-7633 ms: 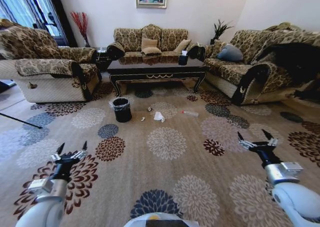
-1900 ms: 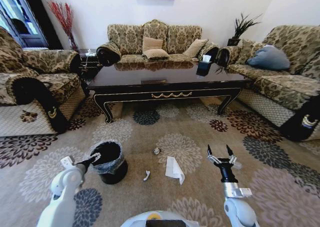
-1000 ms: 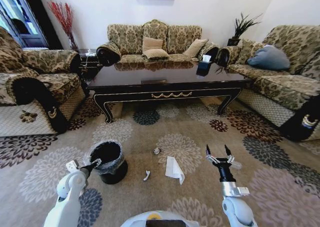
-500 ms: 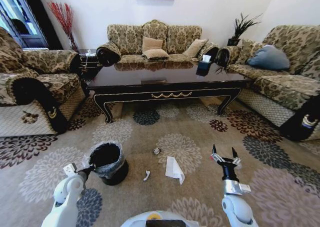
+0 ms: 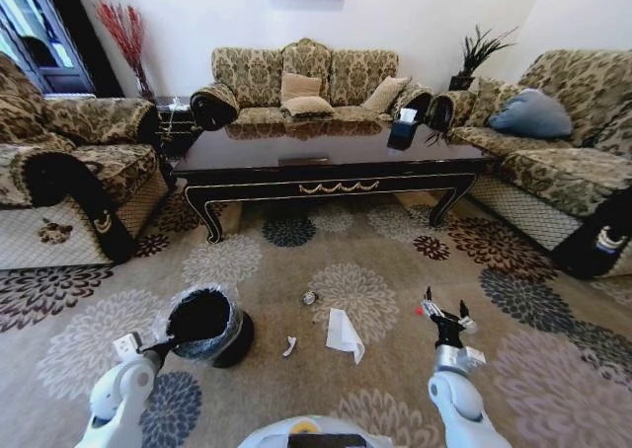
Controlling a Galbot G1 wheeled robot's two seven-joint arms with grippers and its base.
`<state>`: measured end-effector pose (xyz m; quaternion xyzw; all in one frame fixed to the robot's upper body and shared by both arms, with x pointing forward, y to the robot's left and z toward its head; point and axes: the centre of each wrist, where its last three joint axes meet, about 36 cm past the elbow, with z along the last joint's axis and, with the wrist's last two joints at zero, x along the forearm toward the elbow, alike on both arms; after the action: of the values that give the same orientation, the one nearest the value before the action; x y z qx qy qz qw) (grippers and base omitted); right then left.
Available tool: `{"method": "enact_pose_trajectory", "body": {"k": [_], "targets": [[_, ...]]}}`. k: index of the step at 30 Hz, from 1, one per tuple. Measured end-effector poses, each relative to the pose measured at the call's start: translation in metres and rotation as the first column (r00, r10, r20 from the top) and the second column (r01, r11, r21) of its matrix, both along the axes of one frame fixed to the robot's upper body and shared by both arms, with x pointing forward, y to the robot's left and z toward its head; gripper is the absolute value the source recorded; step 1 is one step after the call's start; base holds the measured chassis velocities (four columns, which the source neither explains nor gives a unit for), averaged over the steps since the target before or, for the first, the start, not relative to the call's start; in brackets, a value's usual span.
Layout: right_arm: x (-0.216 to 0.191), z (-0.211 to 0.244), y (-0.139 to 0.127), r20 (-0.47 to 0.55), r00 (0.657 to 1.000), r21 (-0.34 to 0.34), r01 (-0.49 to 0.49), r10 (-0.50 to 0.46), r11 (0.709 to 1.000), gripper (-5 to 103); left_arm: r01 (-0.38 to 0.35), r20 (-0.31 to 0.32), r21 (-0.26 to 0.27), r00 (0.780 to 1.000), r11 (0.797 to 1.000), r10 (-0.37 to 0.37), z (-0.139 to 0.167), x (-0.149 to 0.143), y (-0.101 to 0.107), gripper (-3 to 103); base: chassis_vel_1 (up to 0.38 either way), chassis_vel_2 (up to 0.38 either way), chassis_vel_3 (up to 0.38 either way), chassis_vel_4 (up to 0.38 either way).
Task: Move to the front of the table and pick up the trash from the floor, then place it into the trash bin.
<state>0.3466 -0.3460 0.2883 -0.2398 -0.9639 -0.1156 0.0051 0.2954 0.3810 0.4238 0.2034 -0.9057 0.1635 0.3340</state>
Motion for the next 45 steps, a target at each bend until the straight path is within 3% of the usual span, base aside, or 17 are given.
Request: {"method": "enact_pose_trajectory", "body": {"k": [3,5,6,9,10,12,13,15,16,19,20,22,28,33,45], "targets": [[0.023,0.000,-0.002,-0.053,0.996,0.082,0.075,-0.071,0.994,100,-0.006,0.052,0.009,0.999,1.000,0.006,0.024,-0.014,-0.003,2,0.000,0.000,0.000,0.000],[0.054,0.004,-0.003,-0.119,0.981,0.199,0.171,-0.150,0.965,100,-0.009,0.106,0.021,0.994,1.000,0.007,0.049,-0.027,-0.009,2,0.000,0.000,0.000,0.000],[0.054,0.004,-0.003,-0.119,0.981,0.199,0.171,-0.150,0.965,100,-0.009,0.106,0.021,0.994,1.000,0.007,0.049,-0.027,-0.009,2,0.000,0.000,0.000,0.000],[0.089,0.006,-0.009,-0.190,0.954,0.313,0.284,-0.233,0.906,100,-0.015,0.150,0.045,0.989,0.999,0.008,0.073,-0.044,-0.018,2,0.000,0.000,0.000,0.000],[0.089,0.006,-0.009,-0.190,0.954,0.313,0.284,-0.233,0.906,100,-0.015,0.150,0.045,0.989,0.999,0.008,0.073,-0.044,-0.018,2,0.000,0.000,0.000,0.000],[0.112,0.006,-0.017,-0.220,0.936,0.389,0.341,-0.273,0.856,100,-0.021,0.167,0.058,0.986,0.998,0.011,0.086,-0.056,-0.024,2,0.000,0.000,0.000,0.000],[0.116,0.005,-0.019,-0.228,0.932,0.401,0.352,-0.281,0.846,100,-0.023,0.168,0.060,0.986,0.998,0.012,0.088,-0.058,-0.025,2,0.000,0.000,0.000,0.000],[0.134,-0.003,-0.033,-0.275,0.903,0.433,0.423,-0.331,0.796,100,-0.035,0.163,0.066,0.986,0.997,0.024,0.092,-0.067,-0.028,2,0.000,0.000,0.000,0.000],[0.134,-0.003,-0.033,-0.275,0.903,0.433,0.423,-0.331,0.796,100,-0.035,0.163,0.066,0.986,0.997,0.024,0.092,-0.067,-0.028,2,0.000,0.000,0.000,0.000],[0.149,-0.013,-0.053,-0.350,0.852,0.457,0.518,-0.389,0.723,100,-0.048,0.150,0.070,0.988,0.996,0.037,0.094,-0.076,-0.030,2,0.000,0.000,0.000,0.000],[0.149,-0.013,-0.053,-0.350,0.852,0.457,0.518,-0.389,0.723,100,-0.048,0.150,0.070,0.988,0.996,0.037,0.094,-0.076,-0.030,2,0.000,0.000,0.000,0.000],[0.165,-0.016,-0.069,-0.397,0.814,0.471,0.578,-0.425,0.667,100,-0.061,0.141,0.079,0.989,0.995,0.049,0.096,-0.080,-0.030,2,0.000,0.000,0.000,0.000],[0.189,-0.005,-0.086,-0.421,0.805,0.542,0.592,-0.417,0.596,100,-0.064,0.147,0.091,0.988,0.994,0.050,0.101,-0.084,-0.032,2,0.000,0.000,0.000,0.000],[0.201,-0.005,-0.094,-0.444,0.798,0.571,0.603,-0.407,0.557,100,-0.055,0.154,0.088,0.987,0.995,0.041,0.103,-0.083,-0.037,2,0.000,0.000,0.000,0.000],[0.190,-0.027,-0.110,-0.444,0.806,0.566,0.591,-0.392,0.574,100,-0.053,0.147,0.079,0.988,0.996,0.041,0.099,-0.081,-0.038,2,0.000,0.000,0.000,0.000]]}}
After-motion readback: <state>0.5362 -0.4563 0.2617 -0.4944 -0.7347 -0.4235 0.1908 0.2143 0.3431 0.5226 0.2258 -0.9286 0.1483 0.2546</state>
